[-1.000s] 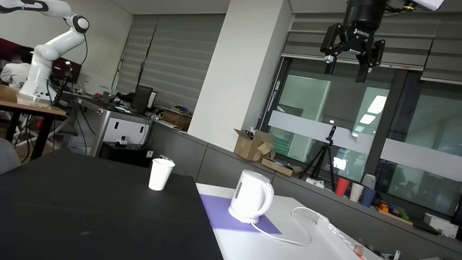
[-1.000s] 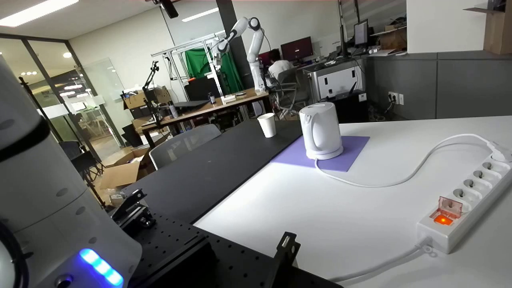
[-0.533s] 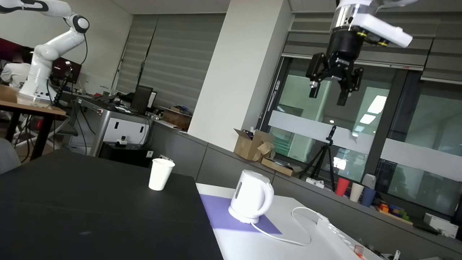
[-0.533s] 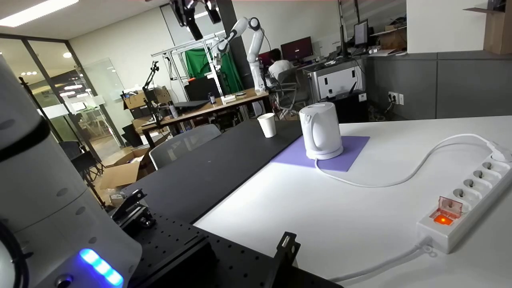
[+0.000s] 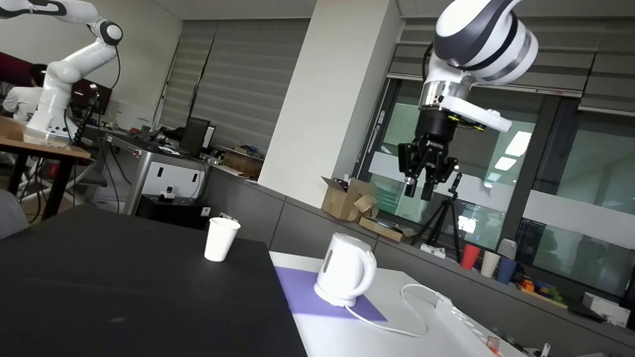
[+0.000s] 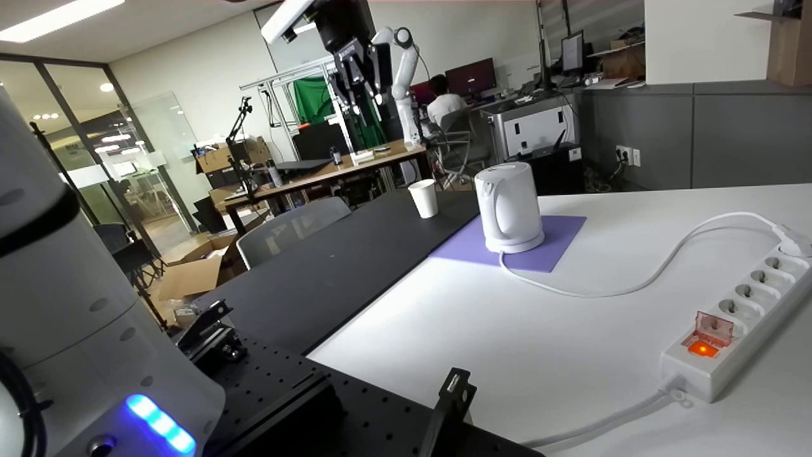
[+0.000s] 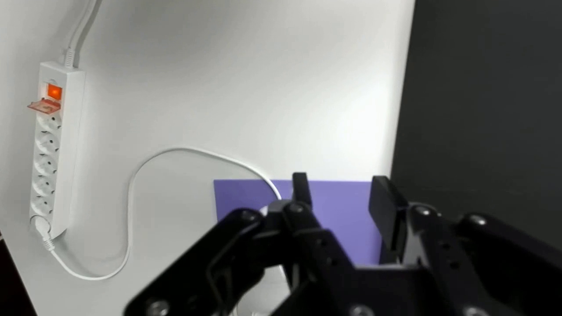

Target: Press the button the handle of the kettle

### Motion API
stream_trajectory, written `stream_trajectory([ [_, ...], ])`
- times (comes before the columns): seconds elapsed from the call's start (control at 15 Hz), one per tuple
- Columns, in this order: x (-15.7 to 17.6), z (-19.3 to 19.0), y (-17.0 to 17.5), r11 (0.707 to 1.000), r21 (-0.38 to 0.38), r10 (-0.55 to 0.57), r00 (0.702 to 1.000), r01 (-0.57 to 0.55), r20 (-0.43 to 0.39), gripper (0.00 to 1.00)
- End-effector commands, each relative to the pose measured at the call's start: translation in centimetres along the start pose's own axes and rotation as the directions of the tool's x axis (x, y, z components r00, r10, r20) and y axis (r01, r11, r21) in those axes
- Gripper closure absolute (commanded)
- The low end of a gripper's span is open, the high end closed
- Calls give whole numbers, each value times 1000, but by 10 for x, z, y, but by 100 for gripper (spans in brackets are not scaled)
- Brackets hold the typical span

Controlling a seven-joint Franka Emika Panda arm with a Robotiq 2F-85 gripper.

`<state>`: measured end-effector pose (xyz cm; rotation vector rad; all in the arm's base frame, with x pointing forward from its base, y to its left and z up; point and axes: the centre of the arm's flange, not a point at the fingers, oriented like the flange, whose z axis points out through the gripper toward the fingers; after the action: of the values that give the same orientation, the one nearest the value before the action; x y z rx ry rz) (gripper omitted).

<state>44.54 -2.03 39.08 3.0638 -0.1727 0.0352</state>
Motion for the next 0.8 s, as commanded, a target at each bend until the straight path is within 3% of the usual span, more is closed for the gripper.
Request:
stream_trajectory([
  [0.0, 4, 9, 1, 1000, 0, 2, 1000, -2, 10, 88],
  [0.07, 7, 16, 2, 1000, 1, 2, 1000, -2, 21, 70],
  [0.2, 7, 19, 1, 1000, 1, 0, 1000, 0, 26, 85],
  [0.27, 7, 18, 0, 1000, 1, -2, 1000, 2, 22, 88],
  [0.73, 7, 14, 0, 1000, 2, -3, 1000, 3, 14, 88],
])
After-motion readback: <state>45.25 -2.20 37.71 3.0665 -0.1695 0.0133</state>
